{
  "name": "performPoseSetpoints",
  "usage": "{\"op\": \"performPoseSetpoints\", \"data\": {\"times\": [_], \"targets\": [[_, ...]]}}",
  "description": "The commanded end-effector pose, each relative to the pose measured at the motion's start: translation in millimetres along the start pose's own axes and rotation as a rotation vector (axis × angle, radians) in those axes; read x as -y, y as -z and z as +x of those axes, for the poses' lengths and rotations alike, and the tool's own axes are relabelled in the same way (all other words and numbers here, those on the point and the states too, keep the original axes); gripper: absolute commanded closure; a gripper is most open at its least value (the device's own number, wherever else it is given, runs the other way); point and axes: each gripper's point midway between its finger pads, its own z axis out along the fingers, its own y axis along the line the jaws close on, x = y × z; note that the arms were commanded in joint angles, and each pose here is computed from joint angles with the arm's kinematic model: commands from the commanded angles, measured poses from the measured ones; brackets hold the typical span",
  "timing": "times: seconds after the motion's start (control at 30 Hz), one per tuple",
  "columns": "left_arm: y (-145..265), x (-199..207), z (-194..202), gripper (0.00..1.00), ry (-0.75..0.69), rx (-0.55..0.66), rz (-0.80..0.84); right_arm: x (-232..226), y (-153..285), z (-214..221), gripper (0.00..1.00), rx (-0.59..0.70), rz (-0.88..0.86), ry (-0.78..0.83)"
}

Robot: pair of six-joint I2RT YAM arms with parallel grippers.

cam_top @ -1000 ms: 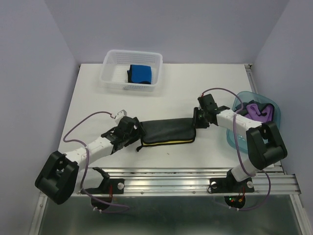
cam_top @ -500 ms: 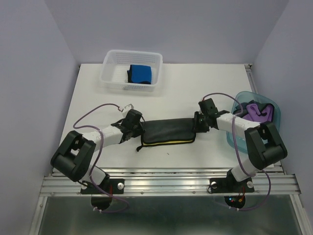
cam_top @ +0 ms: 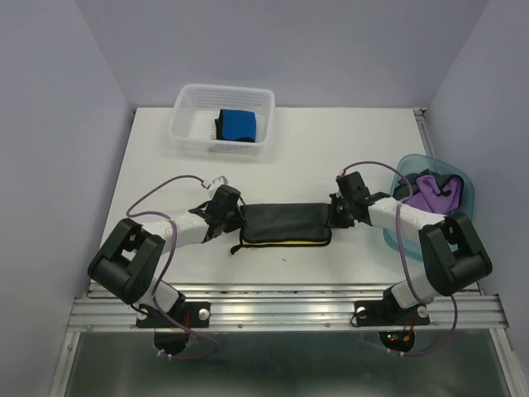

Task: Fold and stack the towels
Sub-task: Fold the towel

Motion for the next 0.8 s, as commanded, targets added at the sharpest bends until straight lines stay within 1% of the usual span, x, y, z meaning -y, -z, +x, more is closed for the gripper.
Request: {"op": "performPoseSetpoints", "data": {"times": [0.0, 0.07, 0.13, 0.27, 0.3, 0.47, 0.5, 0.53, 0.57, 0.77], "targets": [[2.1, -10.0, 9.0, 1.0, -0.019, -0.023, -0.01, -5.5, 27.6, -12.3, 0.99, 0.054, 0.007, 0.068], [4.2, -7.8, 9.6, 1.0, -0.017, -0.019, 0.014, -22.8, 44.2, -23.6, 0.99, 0.09, -0.046, 0.096], [5.3, -3.8, 9.4, 1.0, -0.015, -0.018, 0.038, -42.4, 53.7, -23.6, 0.99, 0.098, -0.099, 0.131], [6.2, 0.0, 8.9, 1.0, -0.013, -0.013, 0.064, -93.2, 68.7, -14.7, 0.99, 0.082, -0.245, 0.21], [6.4, 0.5, 9.3, 1.0, -0.012, -0.013, 0.068, -112.5, 71.0, -9.8, 0.99, 0.072, -0.278, 0.242], [6.5, 2.4, 12.9, 1.0, -0.003, -0.022, 0.091, -168.7, 67.4, 0.3, 0.99, 0.057, -0.34, 0.325], [6.9, 1.6, 14.0, 1.0, 0.002, -0.024, 0.092, -187.3, 65.9, 2.4, 0.99, 0.05, -0.374, 0.335], [6.7, 0.4, 15.0, 1.0, 0.001, -0.026, 0.09, -187.7, 58.6, 9.6, 0.99, 0.026, -0.364, 0.338], [7.5, 1.1, 14.3, 1.0, 0.005, -0.023, 0.093, -200.9, 59.6, 3.7, 0.99, 0.044, -0.389, 0.339], [11.5, -1.8, 14.1, 1.0, 0.015, -0.01, 0.094, -239.0, 37.1, 9.9, 0.99, 0.01, -0.452, 0.315]]}}
